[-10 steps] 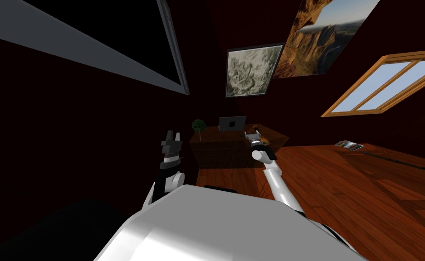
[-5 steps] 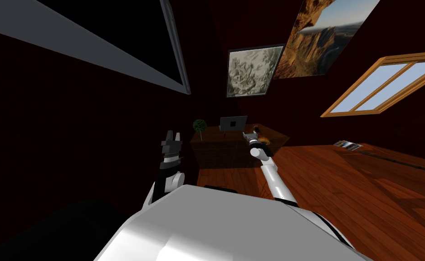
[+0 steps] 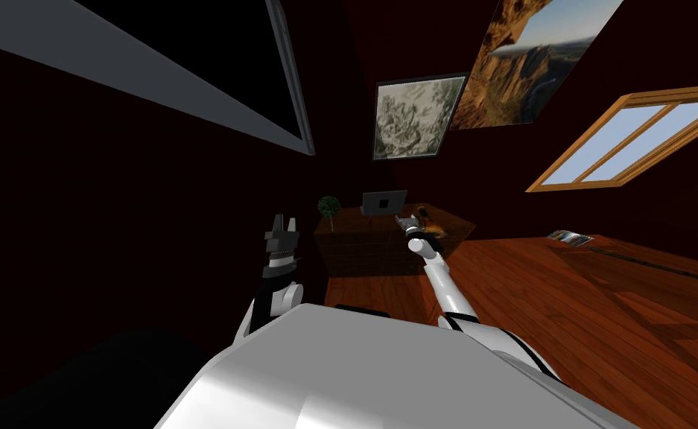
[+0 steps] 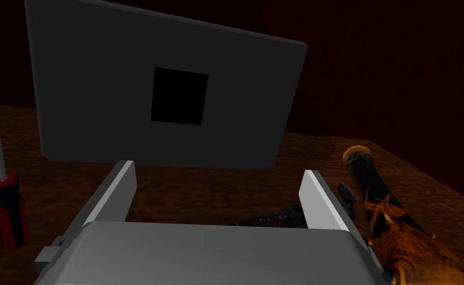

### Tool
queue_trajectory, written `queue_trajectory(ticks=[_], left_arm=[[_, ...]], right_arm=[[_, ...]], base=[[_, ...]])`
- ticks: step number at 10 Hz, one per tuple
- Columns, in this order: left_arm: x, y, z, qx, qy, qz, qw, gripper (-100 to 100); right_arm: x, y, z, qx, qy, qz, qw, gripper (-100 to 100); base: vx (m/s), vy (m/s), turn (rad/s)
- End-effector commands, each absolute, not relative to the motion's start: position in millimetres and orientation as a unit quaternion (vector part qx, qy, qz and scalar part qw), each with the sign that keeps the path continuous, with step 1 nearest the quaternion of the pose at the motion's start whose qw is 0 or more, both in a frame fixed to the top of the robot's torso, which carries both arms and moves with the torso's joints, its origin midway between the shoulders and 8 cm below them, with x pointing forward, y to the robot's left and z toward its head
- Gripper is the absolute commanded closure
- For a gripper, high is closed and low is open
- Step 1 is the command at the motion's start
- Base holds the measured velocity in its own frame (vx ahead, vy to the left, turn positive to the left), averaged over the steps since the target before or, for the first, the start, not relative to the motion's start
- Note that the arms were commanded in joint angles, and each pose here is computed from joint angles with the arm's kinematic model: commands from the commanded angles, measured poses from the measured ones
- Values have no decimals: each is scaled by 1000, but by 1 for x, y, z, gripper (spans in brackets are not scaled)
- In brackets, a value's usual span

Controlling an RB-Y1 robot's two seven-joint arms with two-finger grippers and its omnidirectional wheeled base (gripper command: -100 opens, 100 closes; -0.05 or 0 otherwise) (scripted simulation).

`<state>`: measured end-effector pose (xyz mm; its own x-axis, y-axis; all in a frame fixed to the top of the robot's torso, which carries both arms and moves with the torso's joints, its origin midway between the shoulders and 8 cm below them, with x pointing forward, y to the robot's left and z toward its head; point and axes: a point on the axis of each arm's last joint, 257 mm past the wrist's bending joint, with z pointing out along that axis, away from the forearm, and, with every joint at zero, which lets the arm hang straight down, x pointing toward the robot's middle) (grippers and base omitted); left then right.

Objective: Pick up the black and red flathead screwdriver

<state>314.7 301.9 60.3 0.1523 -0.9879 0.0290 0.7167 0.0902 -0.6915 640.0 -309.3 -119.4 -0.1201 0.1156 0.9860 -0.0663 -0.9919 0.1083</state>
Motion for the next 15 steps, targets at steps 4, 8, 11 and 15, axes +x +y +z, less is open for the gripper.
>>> queue_trajectory(ticks=[4,8,11,15], left_arm=[[315,302,60,-292,232,-608,701,0],[315,302,60,-292,232,-608,701,0],[315,302,60,-292,232,-608,701,0],[315,302,60,-292,232,-608,701,0]], right_arm=[[666,-292,-127,679,-12,734,0,-100],[678,-286,-149,702,-27,711,-24,-100],[687,-277,-157,713,-40,699,-46,-100],[702,-261,-170,732,-62,673,-84,-100]], base=[[-1,36,-5],[0,31,-1],[6,36,0],[8,33,4]])
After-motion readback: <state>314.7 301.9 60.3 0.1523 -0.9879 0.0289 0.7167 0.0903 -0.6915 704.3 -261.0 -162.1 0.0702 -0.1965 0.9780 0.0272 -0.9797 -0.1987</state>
